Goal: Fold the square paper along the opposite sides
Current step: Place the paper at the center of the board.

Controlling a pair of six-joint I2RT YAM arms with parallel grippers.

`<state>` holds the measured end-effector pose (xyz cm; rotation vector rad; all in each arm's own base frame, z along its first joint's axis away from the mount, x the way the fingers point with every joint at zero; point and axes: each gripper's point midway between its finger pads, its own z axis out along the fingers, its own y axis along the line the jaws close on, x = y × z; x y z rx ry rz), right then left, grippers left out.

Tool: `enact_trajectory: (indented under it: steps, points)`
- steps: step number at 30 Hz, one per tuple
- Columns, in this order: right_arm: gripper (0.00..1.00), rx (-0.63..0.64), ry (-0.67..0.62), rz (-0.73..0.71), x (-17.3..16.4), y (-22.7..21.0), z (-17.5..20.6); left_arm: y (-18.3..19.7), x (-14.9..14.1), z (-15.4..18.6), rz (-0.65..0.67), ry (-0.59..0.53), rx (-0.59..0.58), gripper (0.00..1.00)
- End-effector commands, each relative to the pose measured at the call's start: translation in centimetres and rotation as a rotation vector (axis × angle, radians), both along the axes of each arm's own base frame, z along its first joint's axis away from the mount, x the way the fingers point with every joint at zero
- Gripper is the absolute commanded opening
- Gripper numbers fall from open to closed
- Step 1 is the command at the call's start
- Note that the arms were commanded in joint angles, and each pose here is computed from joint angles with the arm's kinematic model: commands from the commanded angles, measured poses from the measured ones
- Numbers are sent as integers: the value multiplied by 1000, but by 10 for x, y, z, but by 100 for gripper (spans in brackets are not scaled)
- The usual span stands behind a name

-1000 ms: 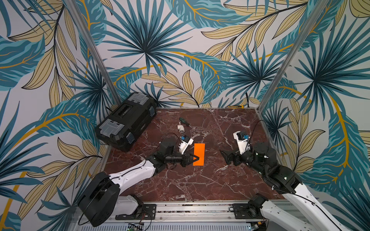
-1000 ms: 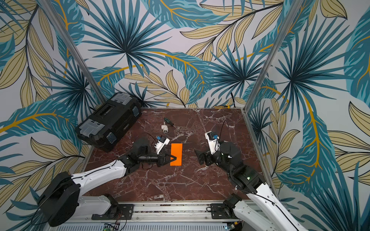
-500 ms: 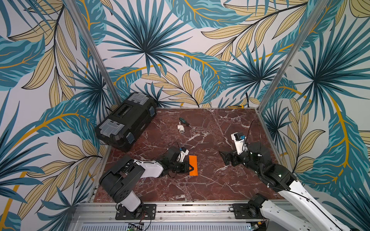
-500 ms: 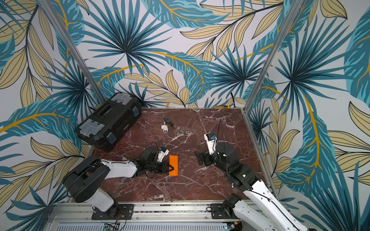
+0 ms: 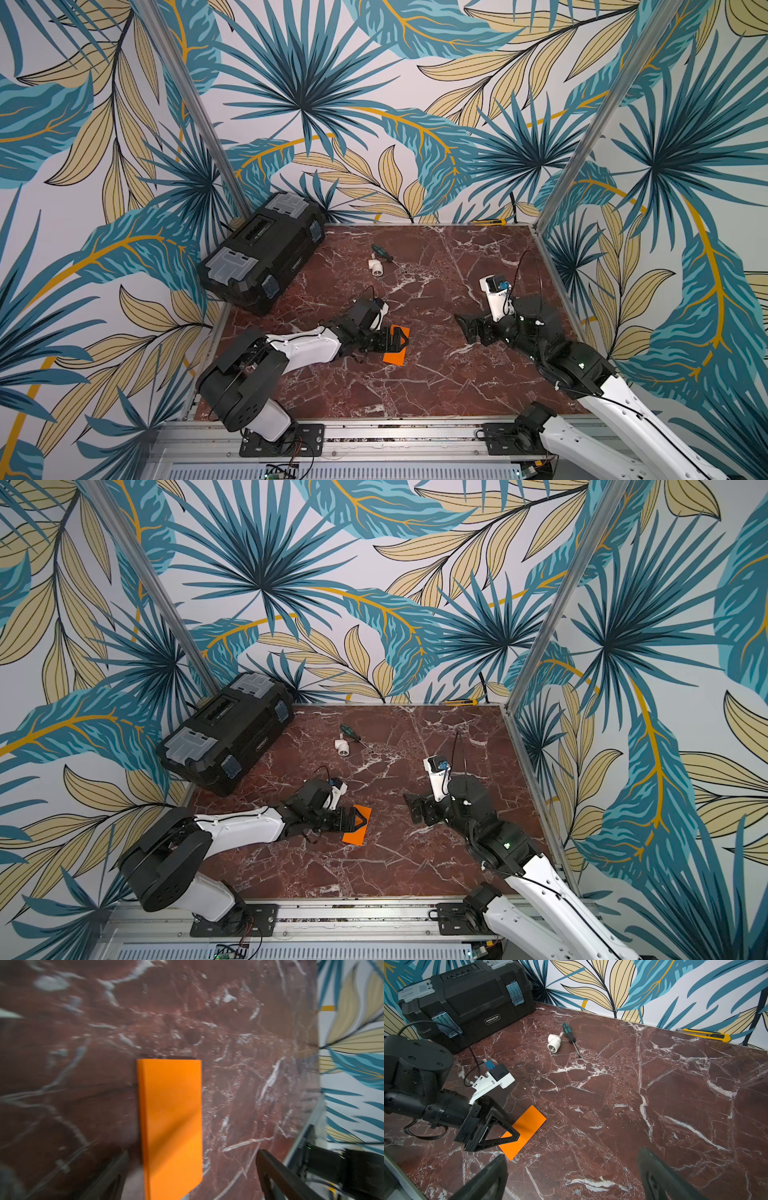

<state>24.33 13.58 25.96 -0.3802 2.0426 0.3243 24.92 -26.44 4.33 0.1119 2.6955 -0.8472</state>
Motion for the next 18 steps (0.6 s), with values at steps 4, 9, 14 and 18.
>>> enact_trajectory:
  steps: [4,9,14,18]
  points:
    - [99,-4,3,-23,1,-4,-3,122,-21,-8,162,-54,745,100]
    - [100,-23,-105,-163,33,-15,20,118,38,123,334,-649,857,100]
    - [100,-143,-195,-384,79,-43,32,134,74,237,508,-1044,919,100]
    - [100,-198,-179,-624,112,-102,-4,184,101,235,539,-1074,843,100]
